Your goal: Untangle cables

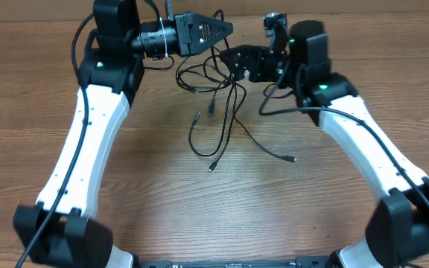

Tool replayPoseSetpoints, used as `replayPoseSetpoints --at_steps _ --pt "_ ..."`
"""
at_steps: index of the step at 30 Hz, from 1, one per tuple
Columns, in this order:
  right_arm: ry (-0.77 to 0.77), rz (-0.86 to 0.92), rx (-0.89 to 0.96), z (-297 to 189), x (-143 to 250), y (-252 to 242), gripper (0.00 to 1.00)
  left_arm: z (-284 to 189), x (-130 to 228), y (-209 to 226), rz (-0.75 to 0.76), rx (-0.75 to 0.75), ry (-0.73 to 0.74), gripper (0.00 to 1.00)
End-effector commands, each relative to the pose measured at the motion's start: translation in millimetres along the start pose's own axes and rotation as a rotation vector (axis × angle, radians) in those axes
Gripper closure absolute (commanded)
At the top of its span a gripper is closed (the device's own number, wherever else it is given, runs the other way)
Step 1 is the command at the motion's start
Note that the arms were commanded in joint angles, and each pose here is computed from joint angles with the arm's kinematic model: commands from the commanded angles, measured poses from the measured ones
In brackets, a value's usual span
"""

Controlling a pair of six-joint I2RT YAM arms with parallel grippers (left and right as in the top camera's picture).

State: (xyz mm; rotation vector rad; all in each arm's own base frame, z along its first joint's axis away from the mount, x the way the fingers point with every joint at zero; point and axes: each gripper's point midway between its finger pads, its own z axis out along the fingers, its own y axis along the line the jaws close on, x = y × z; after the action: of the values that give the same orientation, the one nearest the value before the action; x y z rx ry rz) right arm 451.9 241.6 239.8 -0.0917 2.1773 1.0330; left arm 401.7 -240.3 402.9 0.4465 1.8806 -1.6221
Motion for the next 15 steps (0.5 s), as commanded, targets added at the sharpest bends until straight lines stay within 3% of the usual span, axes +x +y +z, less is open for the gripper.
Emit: replayPoseSetpoints --at_steps 1,6,11,15 --pt "-0.092 0.225 0.222 19.0 -1.6 -48.5 0.18 -13.4 -6.5 -56.4 0.088 0.028 -0.045 0.96" --pt "-0.127 0.300 0.475 8.5 9.8 -102.6 0.17 -43.2 -16.8 -85.3 0.153 0.016 -0.107 0.96" --pt "-0.130 0.333 0.892 -53.2 28.5 -181.6 0.11 -96.5 -39.7 -93.0 0.214 -0.069 -0.228 0.96" --pt "-0.128 0.389 1.081 -102.6 32.2 -226.5 0.08 -131.3 -53.7 -88.2 0.226 -0.138 -0.306 0.96"
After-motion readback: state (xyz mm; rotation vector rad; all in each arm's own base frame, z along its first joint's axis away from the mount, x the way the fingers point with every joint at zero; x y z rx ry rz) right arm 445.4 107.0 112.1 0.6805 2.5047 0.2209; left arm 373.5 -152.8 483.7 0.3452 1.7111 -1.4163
